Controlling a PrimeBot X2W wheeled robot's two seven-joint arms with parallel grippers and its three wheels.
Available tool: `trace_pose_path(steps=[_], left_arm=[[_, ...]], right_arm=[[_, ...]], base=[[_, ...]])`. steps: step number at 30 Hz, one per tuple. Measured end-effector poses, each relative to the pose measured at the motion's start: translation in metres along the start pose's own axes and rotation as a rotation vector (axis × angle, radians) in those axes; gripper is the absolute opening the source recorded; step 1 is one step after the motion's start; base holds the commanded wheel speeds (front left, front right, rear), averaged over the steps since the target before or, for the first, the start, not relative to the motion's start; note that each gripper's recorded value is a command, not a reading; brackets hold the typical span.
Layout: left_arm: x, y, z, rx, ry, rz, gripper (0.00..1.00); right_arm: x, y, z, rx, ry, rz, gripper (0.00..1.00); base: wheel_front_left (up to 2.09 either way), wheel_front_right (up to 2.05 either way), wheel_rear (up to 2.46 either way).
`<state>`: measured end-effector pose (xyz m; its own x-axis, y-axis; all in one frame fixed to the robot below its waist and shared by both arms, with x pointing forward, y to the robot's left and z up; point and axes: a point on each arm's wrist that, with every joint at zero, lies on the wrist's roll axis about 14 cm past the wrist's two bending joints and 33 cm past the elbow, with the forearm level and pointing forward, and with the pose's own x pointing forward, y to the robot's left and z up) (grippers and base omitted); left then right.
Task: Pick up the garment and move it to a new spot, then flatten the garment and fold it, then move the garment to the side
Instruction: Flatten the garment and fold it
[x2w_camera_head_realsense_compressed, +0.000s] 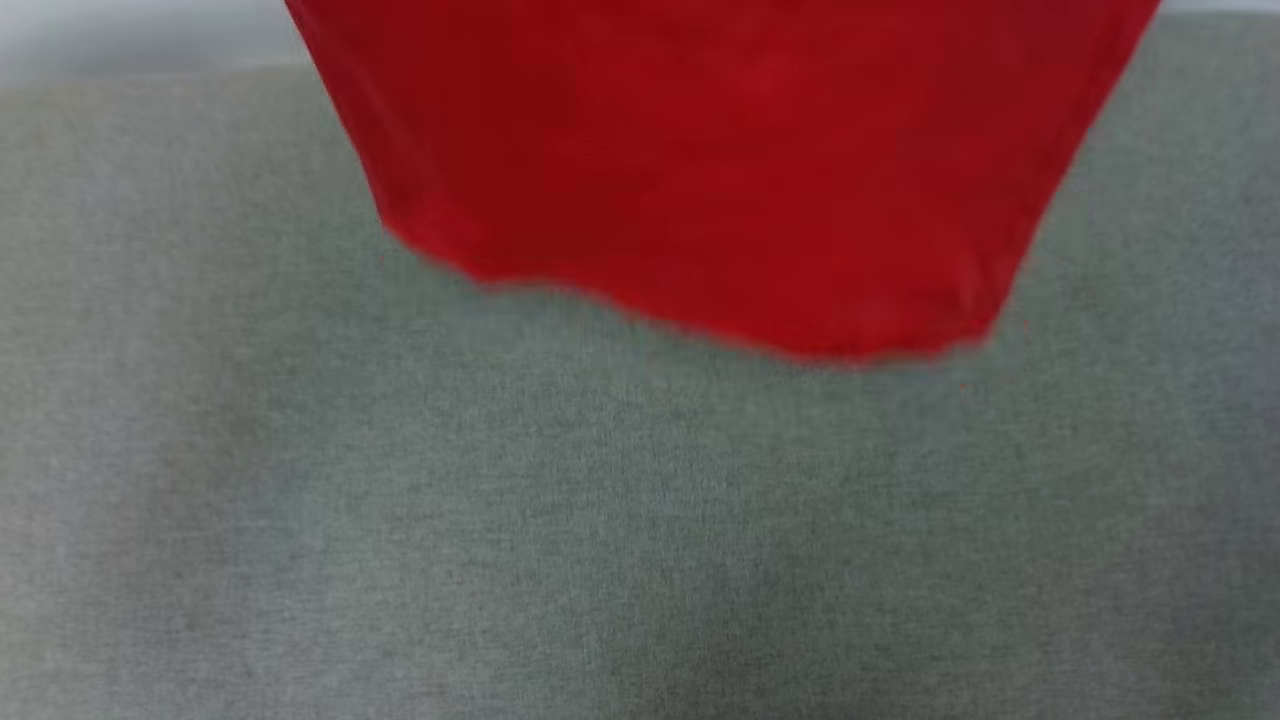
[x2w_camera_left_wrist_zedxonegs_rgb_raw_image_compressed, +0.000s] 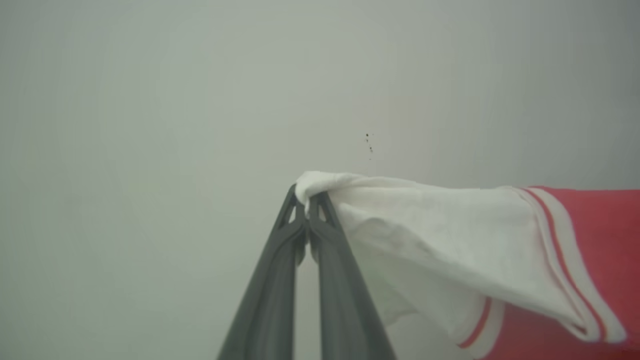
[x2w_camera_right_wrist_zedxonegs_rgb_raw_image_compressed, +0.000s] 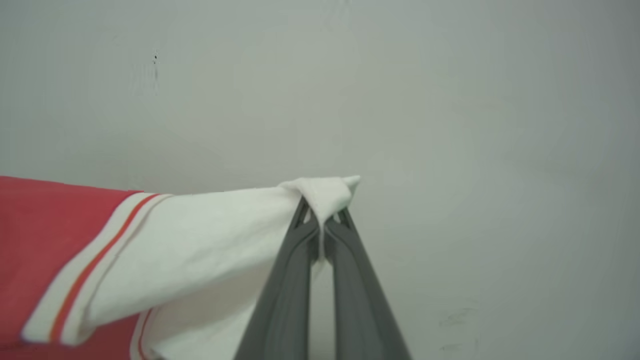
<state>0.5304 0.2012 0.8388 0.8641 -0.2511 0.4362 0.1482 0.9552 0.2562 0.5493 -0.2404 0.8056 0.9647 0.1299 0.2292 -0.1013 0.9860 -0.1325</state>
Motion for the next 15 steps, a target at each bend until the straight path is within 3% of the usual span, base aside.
trace_pose_path(steps=[9, 15], left_arm=[[0.077, 0.017, -0.051, -0.030, -0.104, 0.097, 0.00], [0.108, 0.020, -0.108, -0.029, -0.094, 0.137, 0.00]], right_arm=[[0.091, 0.002, -0.035, -0.003, -0.070, -0.042, 0.00], [0.134, 0.012, -0.086, 0.001, -0.054, -0.040, 0.00]], base=[[0.00, 0.00, 0.00], [0.00, 0.00, 0.00]])
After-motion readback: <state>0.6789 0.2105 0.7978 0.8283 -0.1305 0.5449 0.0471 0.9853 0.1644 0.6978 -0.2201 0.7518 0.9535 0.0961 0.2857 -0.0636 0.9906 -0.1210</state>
